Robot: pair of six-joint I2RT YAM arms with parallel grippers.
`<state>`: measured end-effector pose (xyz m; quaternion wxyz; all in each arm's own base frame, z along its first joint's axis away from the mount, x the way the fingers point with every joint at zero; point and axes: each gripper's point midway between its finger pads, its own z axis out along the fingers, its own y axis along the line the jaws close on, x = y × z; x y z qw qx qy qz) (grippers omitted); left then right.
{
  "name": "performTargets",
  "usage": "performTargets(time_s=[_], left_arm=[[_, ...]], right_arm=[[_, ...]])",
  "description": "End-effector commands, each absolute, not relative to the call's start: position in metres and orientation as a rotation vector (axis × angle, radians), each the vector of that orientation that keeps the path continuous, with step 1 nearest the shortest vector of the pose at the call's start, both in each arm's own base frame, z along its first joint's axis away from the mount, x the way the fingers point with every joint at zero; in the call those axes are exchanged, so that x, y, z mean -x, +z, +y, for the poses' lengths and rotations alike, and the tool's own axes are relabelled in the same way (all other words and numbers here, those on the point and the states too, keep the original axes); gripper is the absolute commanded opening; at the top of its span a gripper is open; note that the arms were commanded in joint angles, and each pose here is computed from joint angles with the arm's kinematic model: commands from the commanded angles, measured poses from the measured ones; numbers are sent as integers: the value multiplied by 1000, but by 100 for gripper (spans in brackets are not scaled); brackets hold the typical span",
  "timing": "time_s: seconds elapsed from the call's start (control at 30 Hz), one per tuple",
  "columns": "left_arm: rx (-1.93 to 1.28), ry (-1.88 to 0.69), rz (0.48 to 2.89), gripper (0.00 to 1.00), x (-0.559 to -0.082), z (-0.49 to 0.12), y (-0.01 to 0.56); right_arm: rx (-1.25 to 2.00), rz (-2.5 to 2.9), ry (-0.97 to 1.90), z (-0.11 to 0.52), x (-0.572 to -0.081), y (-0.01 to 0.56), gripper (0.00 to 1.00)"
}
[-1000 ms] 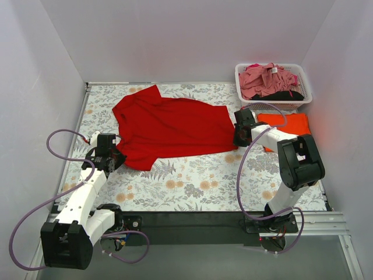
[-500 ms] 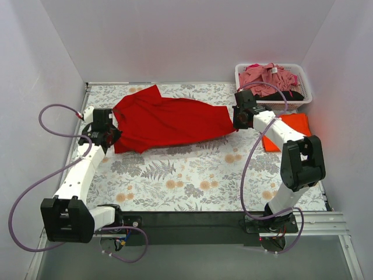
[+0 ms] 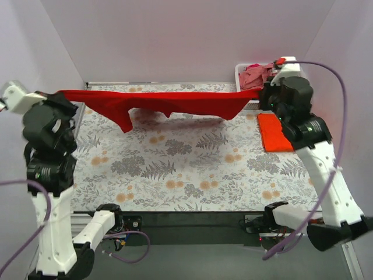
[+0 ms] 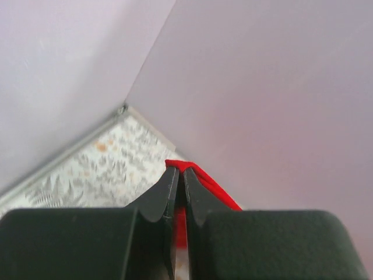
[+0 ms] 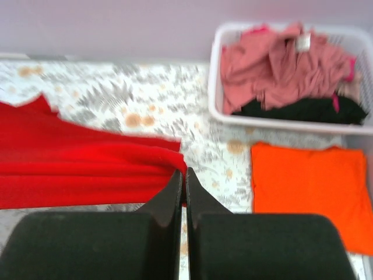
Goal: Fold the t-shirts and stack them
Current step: Flatten the tshirt out
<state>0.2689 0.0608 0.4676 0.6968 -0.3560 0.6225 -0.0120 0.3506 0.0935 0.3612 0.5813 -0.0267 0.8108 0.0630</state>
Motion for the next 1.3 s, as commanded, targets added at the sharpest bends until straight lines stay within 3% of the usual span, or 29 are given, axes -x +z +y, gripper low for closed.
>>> performTargets(time_s=[0.0, 0.13, 0.27, 0.4, 0.57, 0.73, 0.87, 1.0, 1.27], left_arm=[[772, 101, 1184, 0, -200, 89, 531], [657, 77, 1061, 0, -155, 84, 591], [553, 68, 1018, 0, -146, 74, 625], [454, 73, 1134, 0, -202, 59, 611], [377, 38, 1354, 0, -312, 38, 536], [372, 66, 1671, 0, -429, 28, 387], [421, 61, 1829, 0, -491, 23, 290], [445, 74, 1992, 0, -532, 19, 202], [440, 77, 2116, 0, -565, 13, 125]], right_arm=[[89, 1737, 101, 70, -312, 419, 1], [118, 1571, 124, 61, -273, 477, 1], [164, 1474, 141, 61, -254, 514, 1], [244, 1467, 163, 74, -262, 520, 1], [344, 1700, 170, 105, -329, 433, 1], [362, 1896, 103, 118, -392, 327, 1], [355, 1999, 24, 124, -450, 250, 1], [371, 2036, -25, 129, -496, 194, 1], [424, 2137, 1, 122, -540, 116, 1]])
